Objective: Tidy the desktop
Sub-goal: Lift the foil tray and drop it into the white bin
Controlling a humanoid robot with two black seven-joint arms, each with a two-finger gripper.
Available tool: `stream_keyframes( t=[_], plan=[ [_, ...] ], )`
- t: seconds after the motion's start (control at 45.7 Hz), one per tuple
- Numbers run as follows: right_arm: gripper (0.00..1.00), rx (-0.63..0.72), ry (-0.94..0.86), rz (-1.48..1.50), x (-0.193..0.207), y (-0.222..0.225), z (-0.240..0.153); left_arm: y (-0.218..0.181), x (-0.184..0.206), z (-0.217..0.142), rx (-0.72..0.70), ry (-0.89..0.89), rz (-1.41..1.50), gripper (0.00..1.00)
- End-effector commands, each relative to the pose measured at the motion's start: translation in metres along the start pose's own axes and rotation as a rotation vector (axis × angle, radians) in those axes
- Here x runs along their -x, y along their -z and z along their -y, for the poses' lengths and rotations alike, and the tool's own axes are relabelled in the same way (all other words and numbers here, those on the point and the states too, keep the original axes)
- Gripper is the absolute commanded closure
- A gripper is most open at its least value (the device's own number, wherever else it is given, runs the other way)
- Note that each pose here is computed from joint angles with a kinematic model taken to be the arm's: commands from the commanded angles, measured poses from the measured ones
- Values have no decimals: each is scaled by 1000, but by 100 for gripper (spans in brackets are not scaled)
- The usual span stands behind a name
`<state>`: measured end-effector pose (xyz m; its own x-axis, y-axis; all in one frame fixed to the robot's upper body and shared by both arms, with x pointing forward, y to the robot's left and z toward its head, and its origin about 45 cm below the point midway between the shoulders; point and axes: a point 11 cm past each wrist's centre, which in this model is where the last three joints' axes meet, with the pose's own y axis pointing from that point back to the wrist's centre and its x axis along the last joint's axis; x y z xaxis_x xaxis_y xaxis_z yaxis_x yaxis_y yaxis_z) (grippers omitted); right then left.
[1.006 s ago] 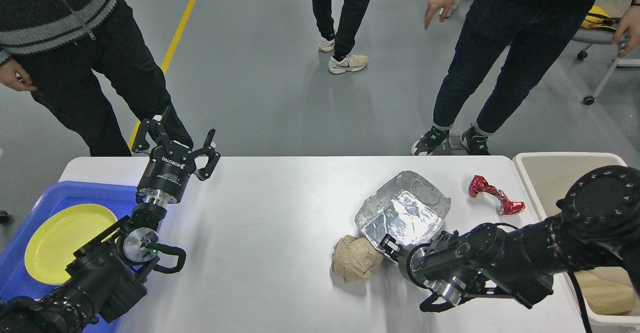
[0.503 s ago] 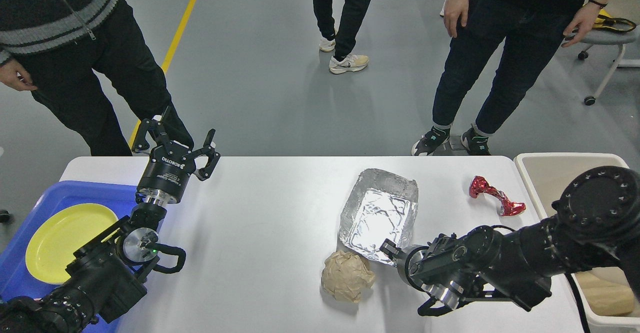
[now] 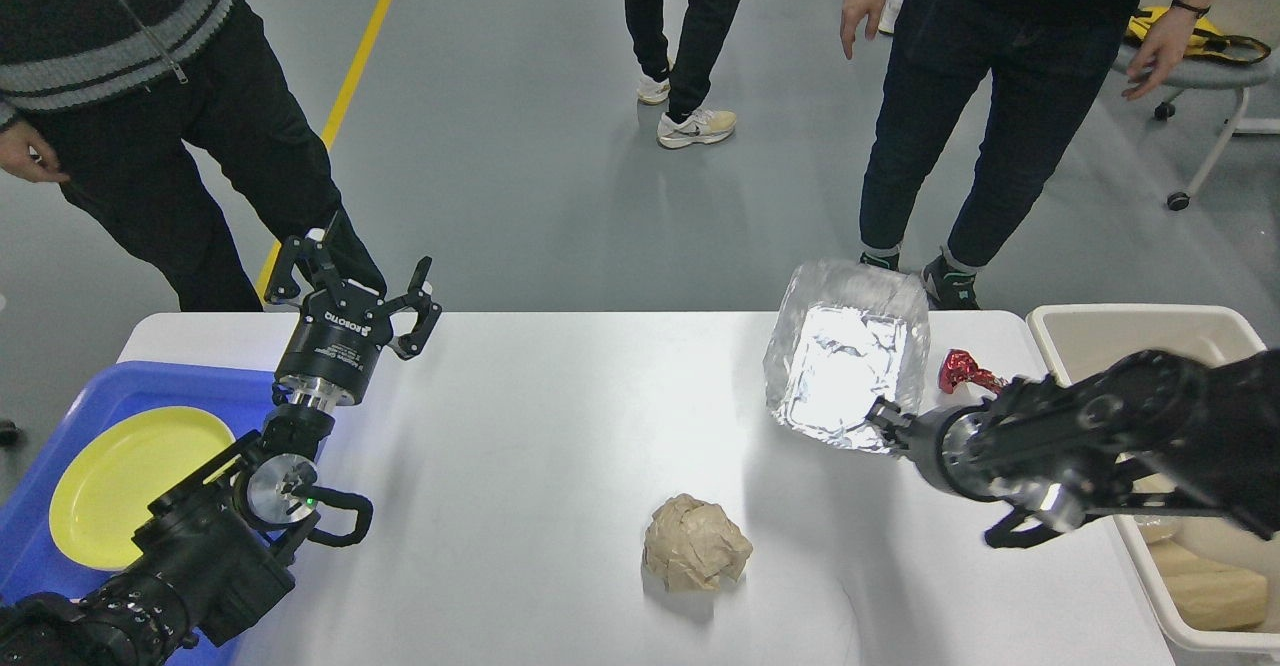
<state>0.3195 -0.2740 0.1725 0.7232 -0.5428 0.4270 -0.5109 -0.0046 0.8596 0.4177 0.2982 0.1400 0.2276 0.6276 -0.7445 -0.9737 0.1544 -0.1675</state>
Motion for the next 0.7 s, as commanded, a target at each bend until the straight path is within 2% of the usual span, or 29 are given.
stream_keyframes(
  t=[0.0,0.219,0.284,0.394,0.525,0.678],
  plan=[
    [100,-29,33,-109,-43,7,-53,0,0,0,-1,0,2,0],
    [100,-117,107,-253,-85,57,-139,0,0,0,-1,0,2,0],
    [100,-136,101,-266,-91,65,-151,1,0,0,-1,0,-2,0],
    [100,-100,74,-256,-102,55,-147,0,0,0,-1,0,2,0],
    [100,56,15,-165,-132,-6,-116,0,0,0,-1,0,2,0],
    [100,234,-133,14,-187,-115,-76,0,0,0,-1,0,2,0]
  ],
)
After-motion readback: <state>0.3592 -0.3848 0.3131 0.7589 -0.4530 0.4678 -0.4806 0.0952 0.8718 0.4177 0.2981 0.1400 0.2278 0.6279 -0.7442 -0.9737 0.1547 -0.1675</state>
